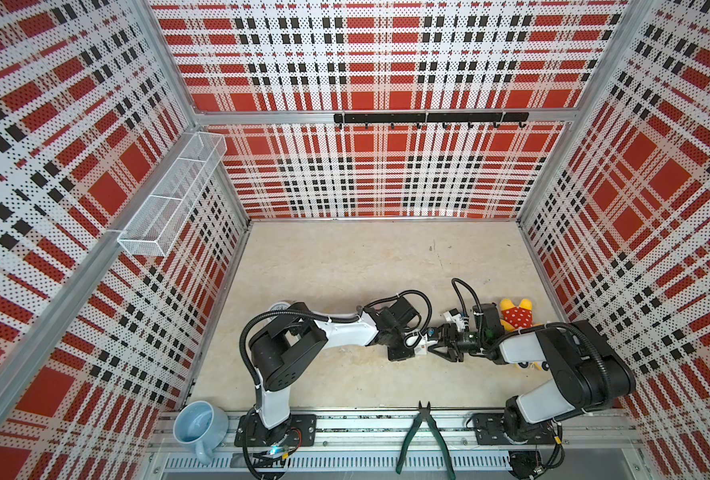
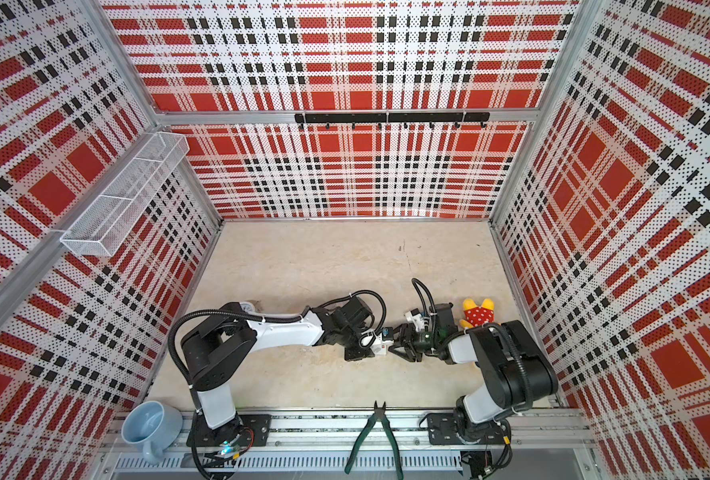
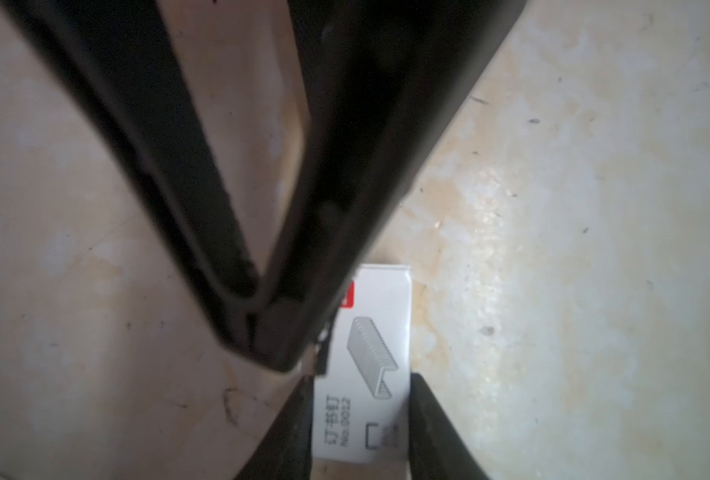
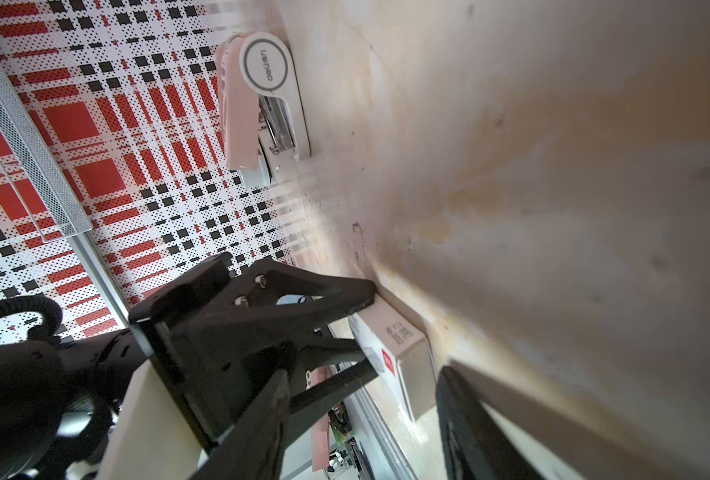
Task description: Load the staples into the stapler
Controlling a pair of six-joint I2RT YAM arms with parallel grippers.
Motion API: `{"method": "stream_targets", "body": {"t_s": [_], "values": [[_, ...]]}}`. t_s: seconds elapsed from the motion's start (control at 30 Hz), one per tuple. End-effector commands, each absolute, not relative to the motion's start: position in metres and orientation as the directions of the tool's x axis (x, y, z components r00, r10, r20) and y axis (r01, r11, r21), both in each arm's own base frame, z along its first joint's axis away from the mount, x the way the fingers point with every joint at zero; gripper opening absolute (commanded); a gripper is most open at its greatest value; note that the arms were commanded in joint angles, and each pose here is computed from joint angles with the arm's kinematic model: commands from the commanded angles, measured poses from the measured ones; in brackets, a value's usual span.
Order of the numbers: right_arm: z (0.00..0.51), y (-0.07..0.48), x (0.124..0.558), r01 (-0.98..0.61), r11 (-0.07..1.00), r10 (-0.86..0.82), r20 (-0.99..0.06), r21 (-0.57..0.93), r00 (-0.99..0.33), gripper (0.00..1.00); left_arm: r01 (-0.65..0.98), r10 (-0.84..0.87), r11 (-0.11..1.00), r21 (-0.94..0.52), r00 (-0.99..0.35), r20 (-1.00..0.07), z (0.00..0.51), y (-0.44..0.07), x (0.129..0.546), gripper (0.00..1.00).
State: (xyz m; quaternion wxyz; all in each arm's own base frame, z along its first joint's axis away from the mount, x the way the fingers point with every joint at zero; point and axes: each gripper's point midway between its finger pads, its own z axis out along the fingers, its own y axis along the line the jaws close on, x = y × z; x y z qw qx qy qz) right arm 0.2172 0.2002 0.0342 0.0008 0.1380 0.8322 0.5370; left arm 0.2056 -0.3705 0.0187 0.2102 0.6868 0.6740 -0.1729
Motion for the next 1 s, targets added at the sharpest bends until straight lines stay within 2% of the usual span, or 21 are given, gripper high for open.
{"method": "stream_targets", "body": {"t_s": [0.0, 0.33, 0.7, 0.97], "values": [[0.039, 0.205, 0.221, 0.19, 0.353, 0.226, 0.113, 0.916, -0.968, 0.57, 0.999, 0.851, -0.013, 0.045, 0.035, -0.524, 0.016, -0.372, 0.199, 0.38], [0.04, 0.211, 0.222, 0.181, 0.309, 0.222, 0.114, 0.934, -0.968, 0.54, 0.999, 0.855, -0.02, 0.036, 0.036, -0.517, 0.012, -0.372, 0.196, 0.36], [0.038, 0.211, 0.214, 0.18, 0.313, 0.201, 0.12, 0.932, -0.972, 0.53, 0.999, 0.858, -0.025, 0.031, 0.037, -0.513, 0.01, -0.372, 0.195, 0.36], [0.036, 0.208, 0.21, 0.172, 0.366, 0.187, 0.109, 0.914, -0.976, 0.54, 0.999, 0.861, -0.03, 0.024, 0.038, -0.506, 0.007, -0.37, 0.193, 0.36]]}}
